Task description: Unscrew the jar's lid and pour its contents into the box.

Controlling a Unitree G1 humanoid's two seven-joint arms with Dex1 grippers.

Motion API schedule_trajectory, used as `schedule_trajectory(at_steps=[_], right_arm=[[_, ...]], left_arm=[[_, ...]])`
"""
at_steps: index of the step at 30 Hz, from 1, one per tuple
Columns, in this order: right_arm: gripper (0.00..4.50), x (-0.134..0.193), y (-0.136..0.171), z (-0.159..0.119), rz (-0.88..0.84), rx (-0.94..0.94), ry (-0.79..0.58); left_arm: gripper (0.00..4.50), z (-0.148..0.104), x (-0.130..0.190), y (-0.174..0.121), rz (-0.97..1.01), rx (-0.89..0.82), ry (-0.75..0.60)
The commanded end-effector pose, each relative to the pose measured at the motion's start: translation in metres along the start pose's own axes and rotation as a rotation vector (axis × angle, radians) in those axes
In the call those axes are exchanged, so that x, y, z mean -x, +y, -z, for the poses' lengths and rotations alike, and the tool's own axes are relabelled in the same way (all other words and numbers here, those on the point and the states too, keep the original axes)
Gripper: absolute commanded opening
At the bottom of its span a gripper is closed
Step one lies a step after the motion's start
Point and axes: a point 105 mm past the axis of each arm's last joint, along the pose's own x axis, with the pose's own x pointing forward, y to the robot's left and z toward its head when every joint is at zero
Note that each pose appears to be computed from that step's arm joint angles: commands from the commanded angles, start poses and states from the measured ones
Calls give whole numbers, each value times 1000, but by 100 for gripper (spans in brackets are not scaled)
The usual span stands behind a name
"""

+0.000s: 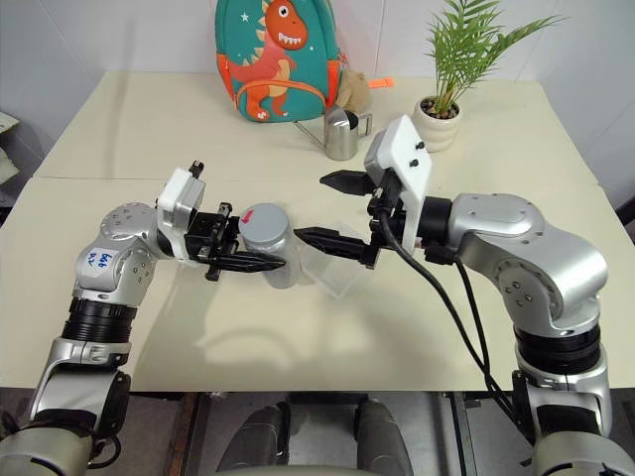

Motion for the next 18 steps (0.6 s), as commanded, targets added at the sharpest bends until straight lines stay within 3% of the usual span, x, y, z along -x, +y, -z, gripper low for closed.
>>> schedule_trajectory(at_steps=[1,10,18], right_arm=[[448,8,13,-16,-41,44,-37],[448,-7,11,-33,-31,23,-134],[448,-36,30,-36,-123,-26,-191]], left_arm=[[189,-12,-1,1,15,-61,7],[189,-12,-3,2,21,-66,6],[189,-11,-5,2,36,-73,9]])
